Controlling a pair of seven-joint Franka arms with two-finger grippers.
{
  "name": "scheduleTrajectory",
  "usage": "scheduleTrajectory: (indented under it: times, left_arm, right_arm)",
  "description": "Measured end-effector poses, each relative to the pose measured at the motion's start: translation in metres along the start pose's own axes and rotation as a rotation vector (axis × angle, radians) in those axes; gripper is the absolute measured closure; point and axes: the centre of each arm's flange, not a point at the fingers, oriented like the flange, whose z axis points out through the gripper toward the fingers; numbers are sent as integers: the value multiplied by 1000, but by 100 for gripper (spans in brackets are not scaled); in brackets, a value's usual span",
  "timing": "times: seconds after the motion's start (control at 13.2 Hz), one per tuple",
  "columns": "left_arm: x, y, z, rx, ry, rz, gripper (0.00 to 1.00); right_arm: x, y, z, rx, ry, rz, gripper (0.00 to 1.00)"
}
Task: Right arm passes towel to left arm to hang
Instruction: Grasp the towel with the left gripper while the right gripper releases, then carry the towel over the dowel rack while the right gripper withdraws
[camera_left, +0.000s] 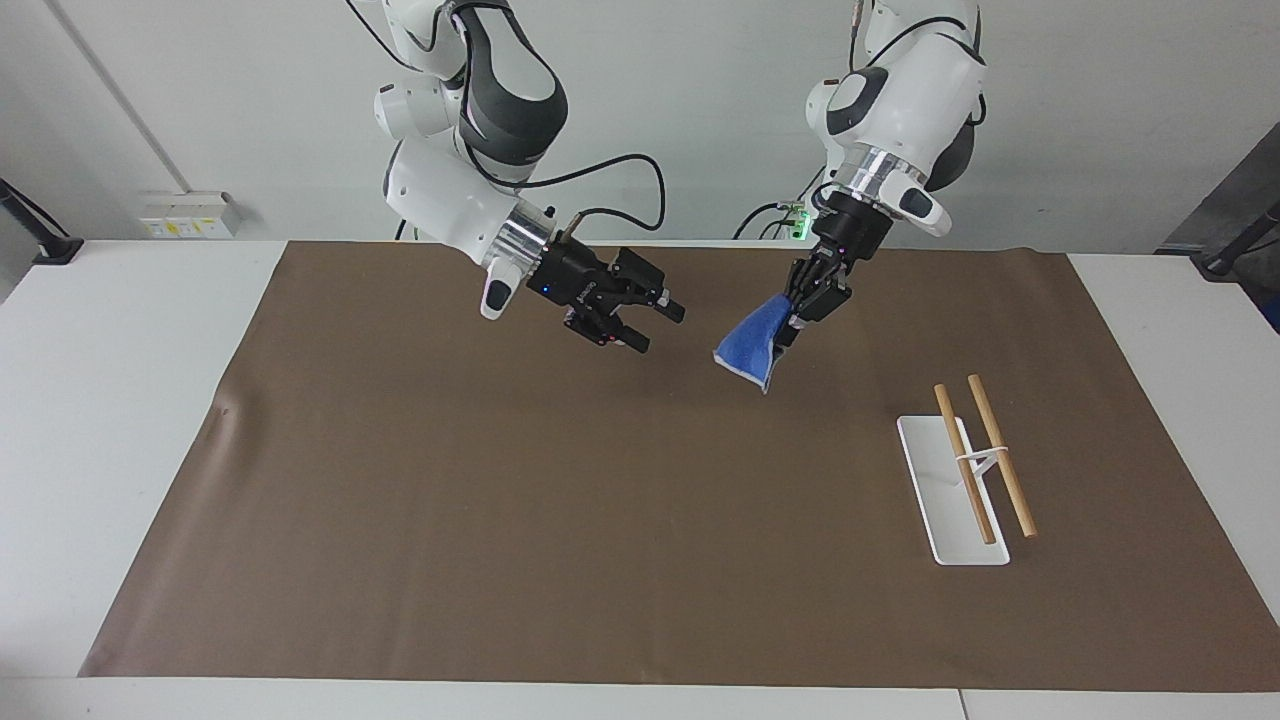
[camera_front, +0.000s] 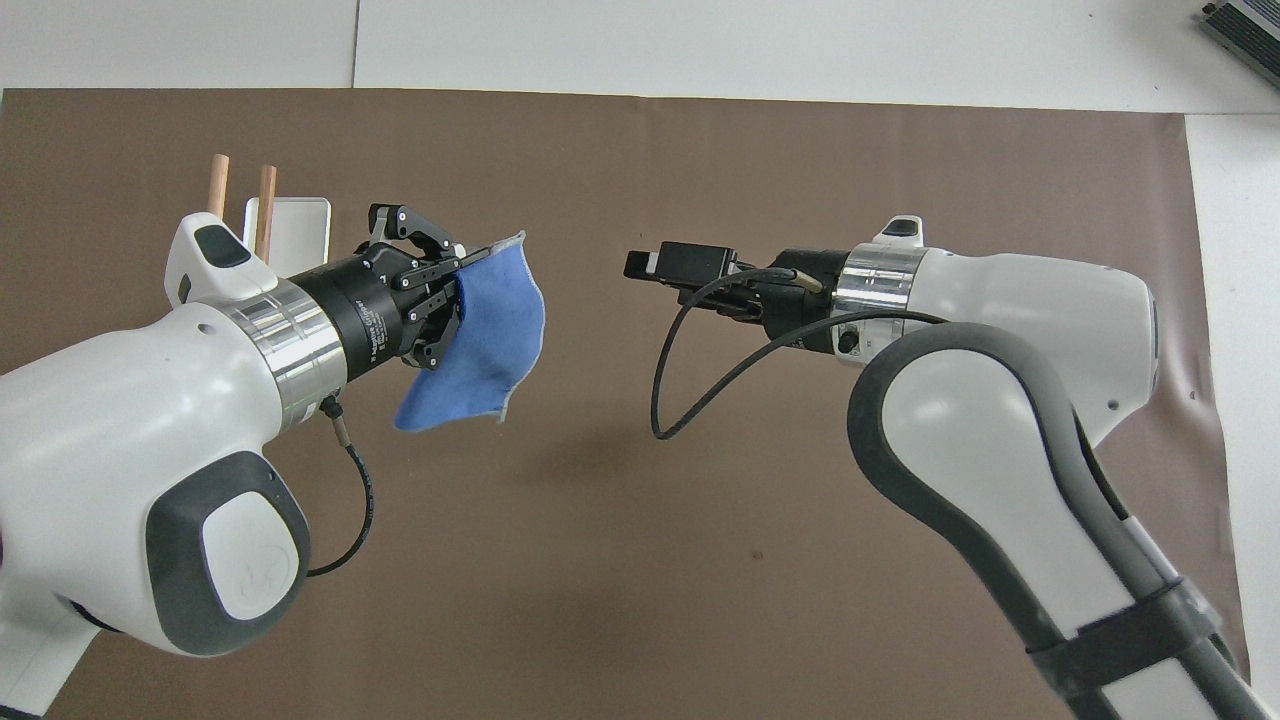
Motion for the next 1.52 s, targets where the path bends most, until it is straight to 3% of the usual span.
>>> scheduleTrajectory:
  times: [0.38,0.61,0.84,1.29,1.52]
  left_arm:
    - [0,0,0,0,0,46,98]
    - [11,4,-1,-6,13,72,98]
    - [52,12,-8,-18,62,115,98]
    - [176,28,-43,-56,213,131,98]
    - [206,29,-41,-100,265,102,98]
  right_arm:
    - [27,45,-26,-491,3,-239,0]
    - [44,83,-62,-720,-73,-275,0]
    - [63,91,-124,-809,-116,-209,0]
    - [70,46,-218,-838,-139,-130,0]
    - [70,34,-245,-843,-134,-111,0]
